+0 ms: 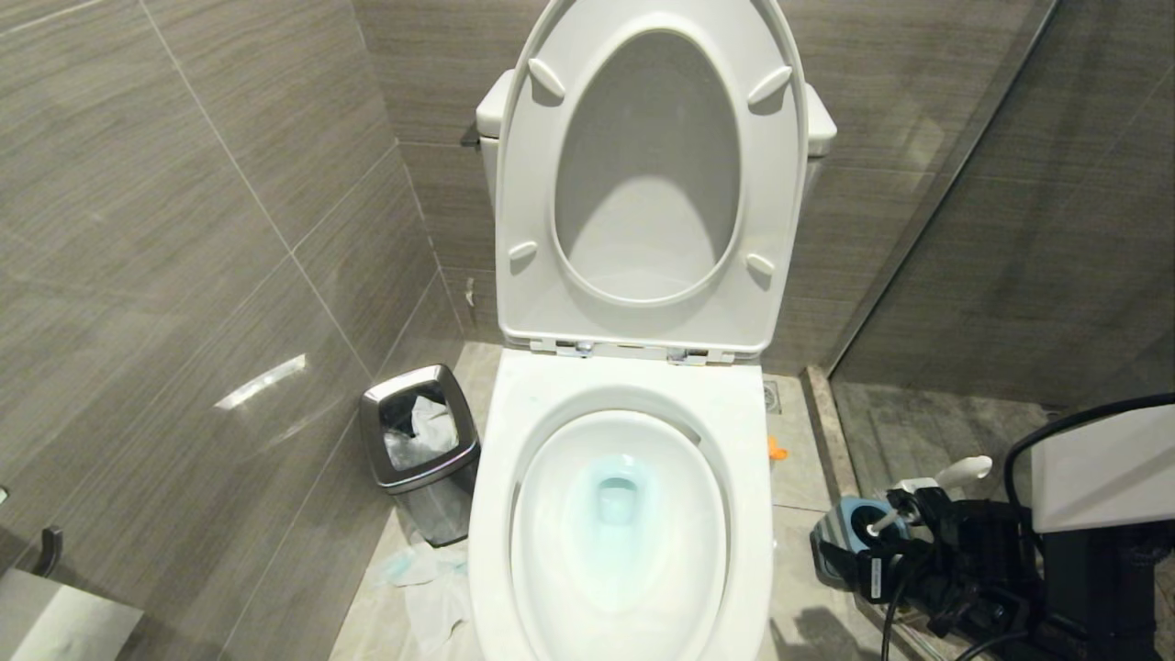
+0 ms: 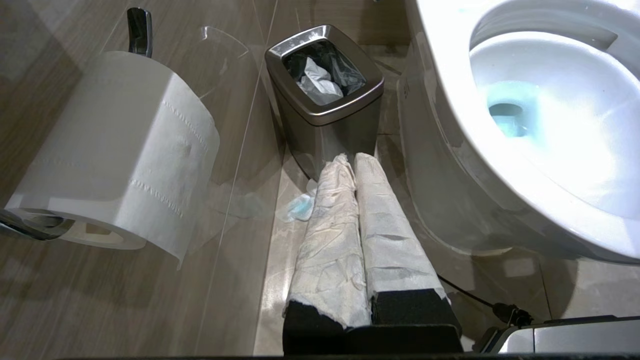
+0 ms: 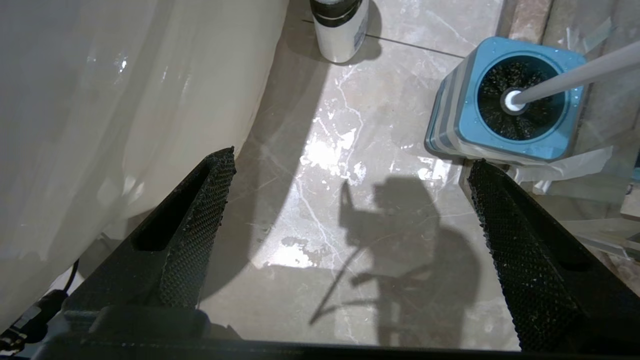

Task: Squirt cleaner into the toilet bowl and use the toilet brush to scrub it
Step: Pour in the cleaning agent

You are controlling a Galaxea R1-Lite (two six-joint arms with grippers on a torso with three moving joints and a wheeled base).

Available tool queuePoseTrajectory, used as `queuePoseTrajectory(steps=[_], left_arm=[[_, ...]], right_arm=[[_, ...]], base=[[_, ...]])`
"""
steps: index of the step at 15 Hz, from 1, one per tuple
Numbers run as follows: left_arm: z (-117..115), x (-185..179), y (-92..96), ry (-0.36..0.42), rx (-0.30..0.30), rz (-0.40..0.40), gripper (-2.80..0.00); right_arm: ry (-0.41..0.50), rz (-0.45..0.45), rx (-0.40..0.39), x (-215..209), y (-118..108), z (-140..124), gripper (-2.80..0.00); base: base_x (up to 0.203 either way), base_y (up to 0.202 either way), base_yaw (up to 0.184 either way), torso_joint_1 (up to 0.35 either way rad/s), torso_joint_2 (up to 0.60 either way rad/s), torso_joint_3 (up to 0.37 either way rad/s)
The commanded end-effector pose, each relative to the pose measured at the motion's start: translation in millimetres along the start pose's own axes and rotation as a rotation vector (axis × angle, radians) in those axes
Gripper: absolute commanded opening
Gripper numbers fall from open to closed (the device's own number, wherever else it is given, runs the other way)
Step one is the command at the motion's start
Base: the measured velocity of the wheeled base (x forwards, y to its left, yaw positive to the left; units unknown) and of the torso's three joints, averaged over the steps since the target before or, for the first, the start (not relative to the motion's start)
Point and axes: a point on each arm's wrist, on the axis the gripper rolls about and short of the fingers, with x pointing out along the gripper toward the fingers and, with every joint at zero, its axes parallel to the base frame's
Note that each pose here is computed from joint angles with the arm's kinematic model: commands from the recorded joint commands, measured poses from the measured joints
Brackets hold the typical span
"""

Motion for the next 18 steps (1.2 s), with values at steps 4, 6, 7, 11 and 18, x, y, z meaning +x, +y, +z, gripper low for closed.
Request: queuePoseTrajectory(steps=[4, 6, 7, 11, 18], left_arm=[[0.4, -0.1, 0.0, -0.001, 0.004, 0.003, -2.8], [0.1, 0.0, 0.0, 0.0, 0.0, 0.002, -2.8], [0.3, -0.1, 0.1, 0.0, 0.0, 0.004, -2.8], [0.4, -0.1, 0.2, -0.001, -0.004, 0.006, -2.8], [0.6, -0.3, 0.2, -0.001, -0.006, 0.007, -2.8]], right_arm=[[-0.009, 0.0, -0.002, -3.4, 0.5, 1.6, 0.0], [-0.009, 0.0, -0.002, -5.3, 0.5, 1.9, 0.0], [-0.011, -0.003, -0.002, -5.0, 0.5, 2.2, 0.0], [-0.012, -0.004, 0.002, -3.0, 0.4, 2.2, 0.0], [-0.023, -0.004, 0.004, 2.9, 0.3, 3.4, 0.0]], base=[[0.0, 0.0, 0.0, 0.0, 0.0, 0.0], [0.0, 0.0, 0.0, 0.0, 0.0, 0.0], [0.0, 0.0, 0.0, 0.0, 0.0, 0.0], [0.0, 0.0, 0.0, 0.0, 0.0, -0.014], [0.0, 0.0, 0.0, 0.004, 0.0, -0.176]])
